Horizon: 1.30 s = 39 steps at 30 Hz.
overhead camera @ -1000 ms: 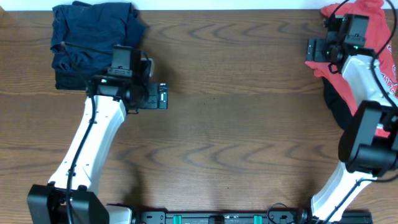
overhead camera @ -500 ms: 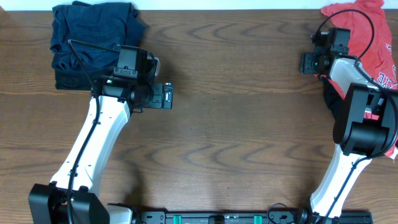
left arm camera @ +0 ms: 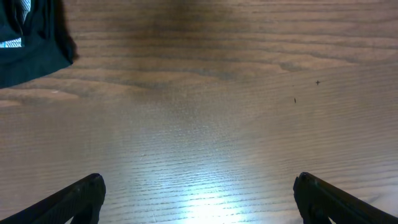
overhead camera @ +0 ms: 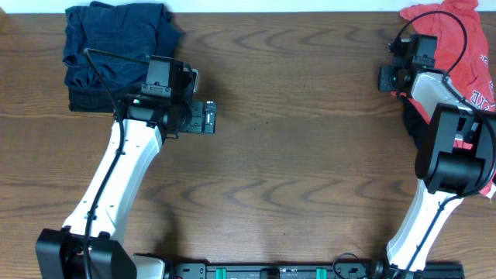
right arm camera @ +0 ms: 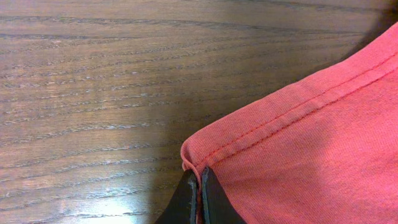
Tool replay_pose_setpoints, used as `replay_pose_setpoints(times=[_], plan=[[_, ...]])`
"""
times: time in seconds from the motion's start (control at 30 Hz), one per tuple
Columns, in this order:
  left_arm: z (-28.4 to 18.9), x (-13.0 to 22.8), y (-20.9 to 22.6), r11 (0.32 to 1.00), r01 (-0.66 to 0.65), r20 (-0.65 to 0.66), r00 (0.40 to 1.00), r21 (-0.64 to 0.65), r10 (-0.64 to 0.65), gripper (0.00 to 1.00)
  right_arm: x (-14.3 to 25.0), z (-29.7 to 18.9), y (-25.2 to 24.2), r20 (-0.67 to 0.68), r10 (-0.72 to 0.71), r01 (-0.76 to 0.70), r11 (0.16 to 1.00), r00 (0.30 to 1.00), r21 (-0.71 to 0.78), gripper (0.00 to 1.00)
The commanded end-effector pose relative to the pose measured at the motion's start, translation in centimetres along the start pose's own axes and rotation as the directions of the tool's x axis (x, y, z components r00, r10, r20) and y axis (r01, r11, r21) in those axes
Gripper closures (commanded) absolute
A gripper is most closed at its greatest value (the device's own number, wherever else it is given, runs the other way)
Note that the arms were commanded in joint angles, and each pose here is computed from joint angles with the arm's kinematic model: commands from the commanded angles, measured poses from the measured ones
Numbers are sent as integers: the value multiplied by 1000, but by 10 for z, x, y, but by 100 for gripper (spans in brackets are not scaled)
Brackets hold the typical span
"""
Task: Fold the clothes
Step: 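Reach the right gripper to the red t-shirt and pinch its edge, then lift the red t-shirt with the right gripper and drag it toward center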
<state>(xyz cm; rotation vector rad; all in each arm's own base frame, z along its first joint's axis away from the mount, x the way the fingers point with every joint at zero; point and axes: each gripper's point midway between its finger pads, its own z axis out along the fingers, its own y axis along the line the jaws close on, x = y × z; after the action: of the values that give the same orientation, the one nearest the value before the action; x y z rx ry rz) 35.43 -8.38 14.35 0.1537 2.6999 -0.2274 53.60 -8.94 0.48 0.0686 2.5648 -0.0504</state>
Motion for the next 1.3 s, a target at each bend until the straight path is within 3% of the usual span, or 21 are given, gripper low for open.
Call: replay_pose_setpoints(times=[0.0,0.17,0.27,0.57,0.8,1.03,1.17,1.27], plan=[[-5,-11,-4,1000,-18,36,999,12,18,2,-16,-18,2,31,3,-3,1000,1000,-1,99],[-5,-19,-4,1000,-21,67,998,15,20,2,-49,-68,14,117,-13,15,1000,993,-15,99],[-5,-20,-5,1000,-22,72,997,16,21,2,-84,-132,32,235,-33,40,999,971,-23,99],[-14,-23,-5,1000,-22,97,995,16,21,2,-121,-256,100,444,-81,134,987,892,-87,99],[-67,-36,0,1000,-15,246,969,11,11,2,-109,-296,186,482,-110,249,940,869,-234,99],[-137,-36,22,999,44,415,909,-21,-31,2,-65,-323,297,481,-206,422,814,852,-399,99],[-157,-29,38,995,93,448,892,-48,-61,2,-46,-346,344,526,-244,506,744,814,-437,99],[-159,-22,51,989,133,438,894,-66,-91,2,-44,-365,357,568,-245,527,746,786,-407,99]])
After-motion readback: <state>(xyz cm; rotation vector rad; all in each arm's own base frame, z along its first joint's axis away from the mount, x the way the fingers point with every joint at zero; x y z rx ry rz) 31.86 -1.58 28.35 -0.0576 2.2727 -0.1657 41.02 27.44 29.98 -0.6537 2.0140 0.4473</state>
